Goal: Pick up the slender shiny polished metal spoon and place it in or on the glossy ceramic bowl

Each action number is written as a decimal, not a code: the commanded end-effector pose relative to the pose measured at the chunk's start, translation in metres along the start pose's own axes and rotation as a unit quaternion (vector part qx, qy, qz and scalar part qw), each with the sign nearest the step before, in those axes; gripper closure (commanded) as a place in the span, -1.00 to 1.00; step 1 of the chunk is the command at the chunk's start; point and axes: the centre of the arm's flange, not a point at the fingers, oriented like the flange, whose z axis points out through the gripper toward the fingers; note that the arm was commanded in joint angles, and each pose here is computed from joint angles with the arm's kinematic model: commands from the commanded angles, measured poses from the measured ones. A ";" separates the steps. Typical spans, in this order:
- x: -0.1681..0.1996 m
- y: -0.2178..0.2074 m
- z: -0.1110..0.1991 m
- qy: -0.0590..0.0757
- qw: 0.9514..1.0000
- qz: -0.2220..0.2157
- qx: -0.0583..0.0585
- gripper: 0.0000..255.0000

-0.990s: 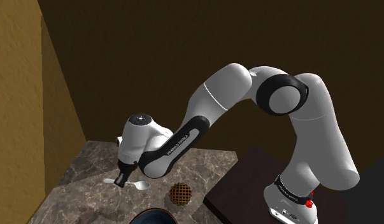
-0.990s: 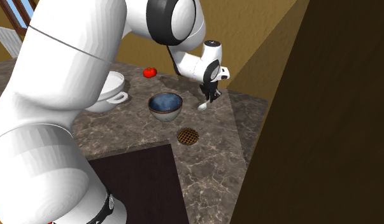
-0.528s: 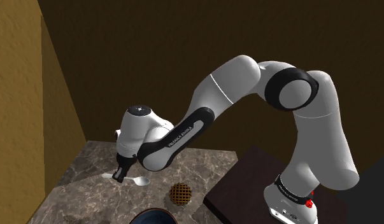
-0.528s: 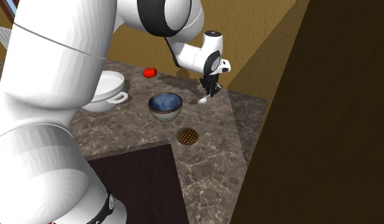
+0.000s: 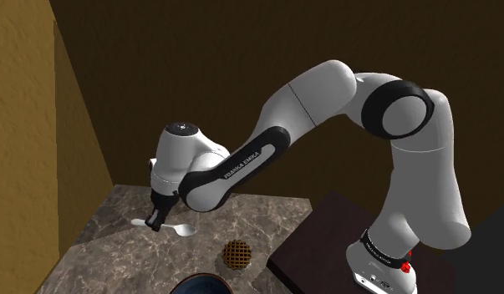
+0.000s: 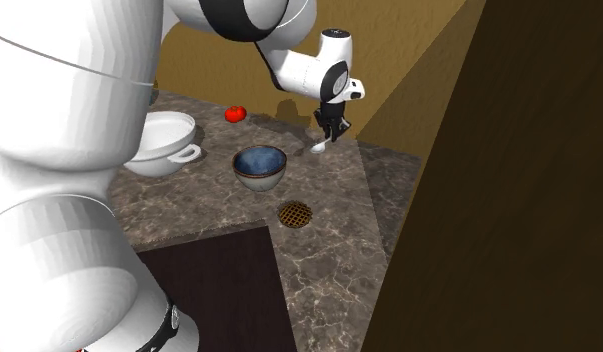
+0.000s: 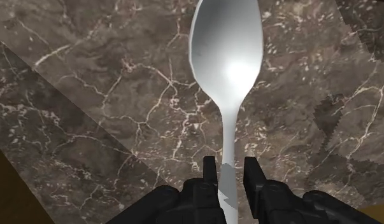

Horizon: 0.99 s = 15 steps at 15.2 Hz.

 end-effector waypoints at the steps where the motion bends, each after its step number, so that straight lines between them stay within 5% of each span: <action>1: 0.002 -0.001 -0.011 0.000 1.000 0.000 0.000 1.00; 15: -0.109 -0.111 -0.040 0.000 1.000 0.000 0.000 1.00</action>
